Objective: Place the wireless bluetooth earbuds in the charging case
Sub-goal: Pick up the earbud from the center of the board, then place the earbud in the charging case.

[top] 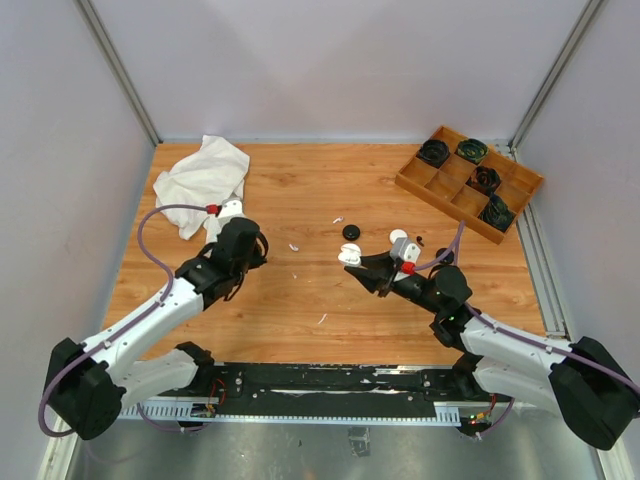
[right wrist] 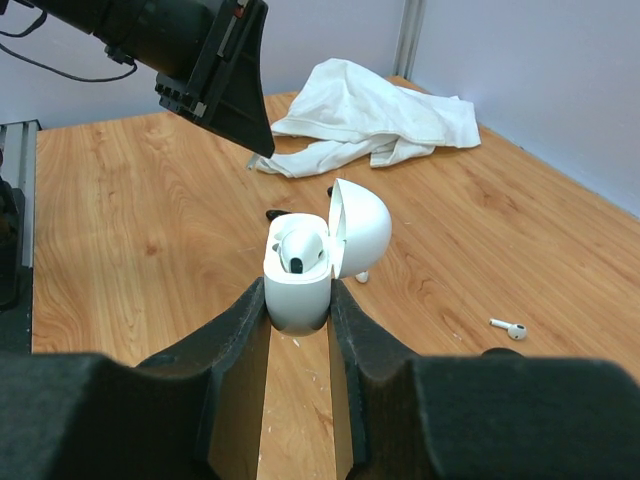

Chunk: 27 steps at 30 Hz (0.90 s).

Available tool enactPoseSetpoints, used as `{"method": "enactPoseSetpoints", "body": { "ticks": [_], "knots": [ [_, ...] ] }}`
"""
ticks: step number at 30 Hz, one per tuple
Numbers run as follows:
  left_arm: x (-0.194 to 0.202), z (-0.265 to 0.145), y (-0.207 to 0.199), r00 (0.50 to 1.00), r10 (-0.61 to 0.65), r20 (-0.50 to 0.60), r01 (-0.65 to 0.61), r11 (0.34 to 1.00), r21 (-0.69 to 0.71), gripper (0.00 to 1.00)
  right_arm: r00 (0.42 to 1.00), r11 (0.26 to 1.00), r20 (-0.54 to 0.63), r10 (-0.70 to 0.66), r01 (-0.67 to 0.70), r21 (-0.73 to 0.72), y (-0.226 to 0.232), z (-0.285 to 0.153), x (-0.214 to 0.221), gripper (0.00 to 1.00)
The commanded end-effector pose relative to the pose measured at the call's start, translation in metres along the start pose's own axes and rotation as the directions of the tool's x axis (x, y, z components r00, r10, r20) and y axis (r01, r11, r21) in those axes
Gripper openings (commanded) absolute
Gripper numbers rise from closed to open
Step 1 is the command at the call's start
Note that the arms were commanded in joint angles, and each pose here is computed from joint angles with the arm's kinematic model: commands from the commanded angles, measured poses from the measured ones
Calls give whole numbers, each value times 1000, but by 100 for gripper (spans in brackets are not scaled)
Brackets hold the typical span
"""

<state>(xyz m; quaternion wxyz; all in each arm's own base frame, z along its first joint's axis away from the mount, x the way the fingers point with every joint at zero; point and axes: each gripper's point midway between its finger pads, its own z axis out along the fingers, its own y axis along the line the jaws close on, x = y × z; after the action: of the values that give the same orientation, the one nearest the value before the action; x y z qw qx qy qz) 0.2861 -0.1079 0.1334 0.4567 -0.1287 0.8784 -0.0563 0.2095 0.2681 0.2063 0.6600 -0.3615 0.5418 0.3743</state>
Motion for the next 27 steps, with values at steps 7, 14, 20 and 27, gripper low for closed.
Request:
{"method": "enactPoseSetpoints", "body": {
  "ticks": [7,14,20,27],
  "knots": [
    [-64,-61,-78,962,-9,273,-40,984,171,9,994,998,90,-66,68,-16,3,14,-33,1],
    [-79,-90,-119,939,-50,340,-54,956,289,9,993,998,99,-57,59,-13,3,19,-37,1],
    [-82,-111,-149,924,-88,373,-65,923,379,9,993,999,109,-36,34,20,-2,21,-38,1],
    [-70,-121,-178,919,-81,386,-103,895,433,9,993,998,119,-19,12,56,-7,19,-37,2]
  ]
}}
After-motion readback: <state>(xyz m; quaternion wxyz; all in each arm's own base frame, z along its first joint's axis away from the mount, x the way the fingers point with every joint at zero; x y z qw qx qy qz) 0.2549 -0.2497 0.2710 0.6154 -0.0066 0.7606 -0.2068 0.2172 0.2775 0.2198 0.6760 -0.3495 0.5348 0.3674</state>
